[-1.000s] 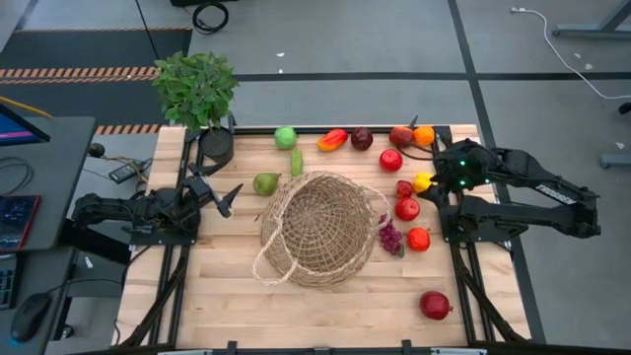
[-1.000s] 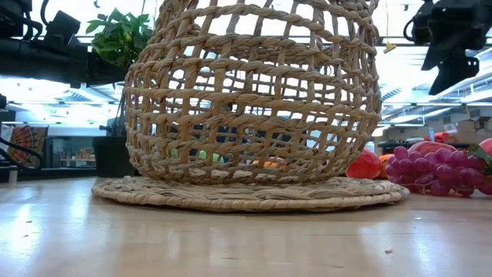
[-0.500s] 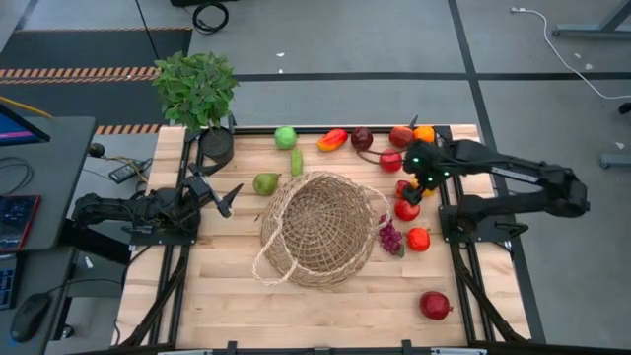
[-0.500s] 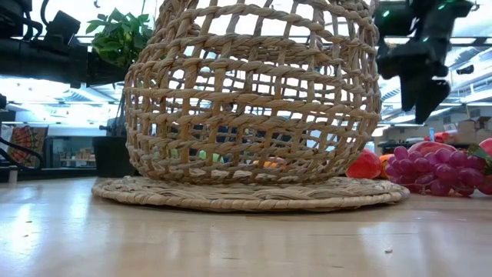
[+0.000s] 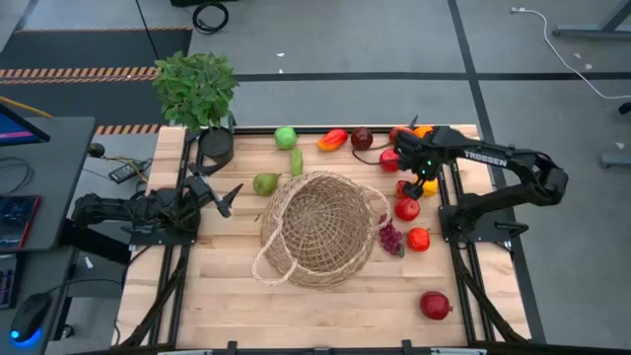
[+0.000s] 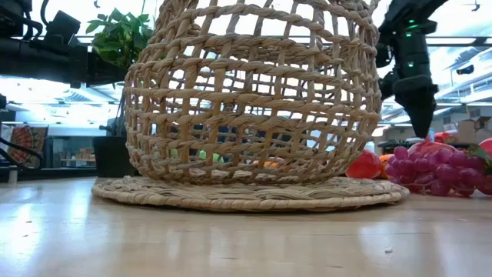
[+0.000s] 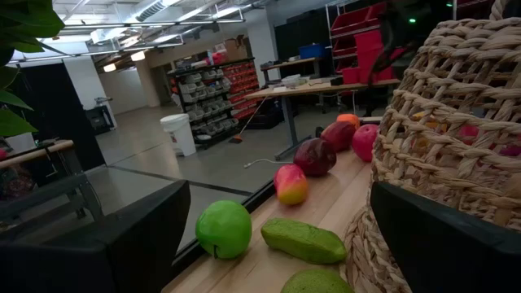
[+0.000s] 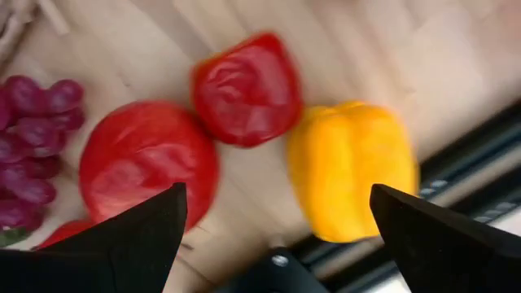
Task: Build produce basket
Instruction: Put the bell pepper into the woven basket
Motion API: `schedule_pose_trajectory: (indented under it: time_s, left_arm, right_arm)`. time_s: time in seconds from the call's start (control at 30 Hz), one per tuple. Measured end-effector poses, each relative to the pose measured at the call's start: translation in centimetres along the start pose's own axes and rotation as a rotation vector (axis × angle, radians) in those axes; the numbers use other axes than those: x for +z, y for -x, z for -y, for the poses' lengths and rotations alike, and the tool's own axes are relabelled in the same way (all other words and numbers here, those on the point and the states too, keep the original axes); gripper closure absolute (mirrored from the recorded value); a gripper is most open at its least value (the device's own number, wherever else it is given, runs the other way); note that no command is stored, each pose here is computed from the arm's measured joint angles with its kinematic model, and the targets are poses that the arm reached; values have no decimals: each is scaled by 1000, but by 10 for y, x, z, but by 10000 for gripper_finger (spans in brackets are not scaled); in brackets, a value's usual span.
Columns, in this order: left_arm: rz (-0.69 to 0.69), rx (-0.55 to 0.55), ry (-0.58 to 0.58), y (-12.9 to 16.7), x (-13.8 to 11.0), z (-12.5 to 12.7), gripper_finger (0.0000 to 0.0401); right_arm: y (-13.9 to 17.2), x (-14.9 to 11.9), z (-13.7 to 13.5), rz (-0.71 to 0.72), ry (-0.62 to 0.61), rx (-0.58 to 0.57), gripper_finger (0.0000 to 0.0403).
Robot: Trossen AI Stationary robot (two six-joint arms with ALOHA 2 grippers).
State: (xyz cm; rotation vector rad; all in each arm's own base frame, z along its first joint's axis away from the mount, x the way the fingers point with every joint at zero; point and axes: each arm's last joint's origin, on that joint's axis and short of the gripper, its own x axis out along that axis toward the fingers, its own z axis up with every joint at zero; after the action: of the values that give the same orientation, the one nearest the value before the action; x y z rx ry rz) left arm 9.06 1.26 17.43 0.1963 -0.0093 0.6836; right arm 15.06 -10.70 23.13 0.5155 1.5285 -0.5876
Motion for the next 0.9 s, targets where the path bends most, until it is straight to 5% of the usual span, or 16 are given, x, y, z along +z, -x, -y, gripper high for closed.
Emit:
schedule_pose_trajectory:
  time_s: [0.37,0.9]
  left_arm:
    - [0,0,0,0,0,0,13]
    - [0,0,0,0,0,0,13]
  right_arm:
    - [-13,27,25,-226,71,-31,17]
    - [-50,47,25,-340,137,-83,3]
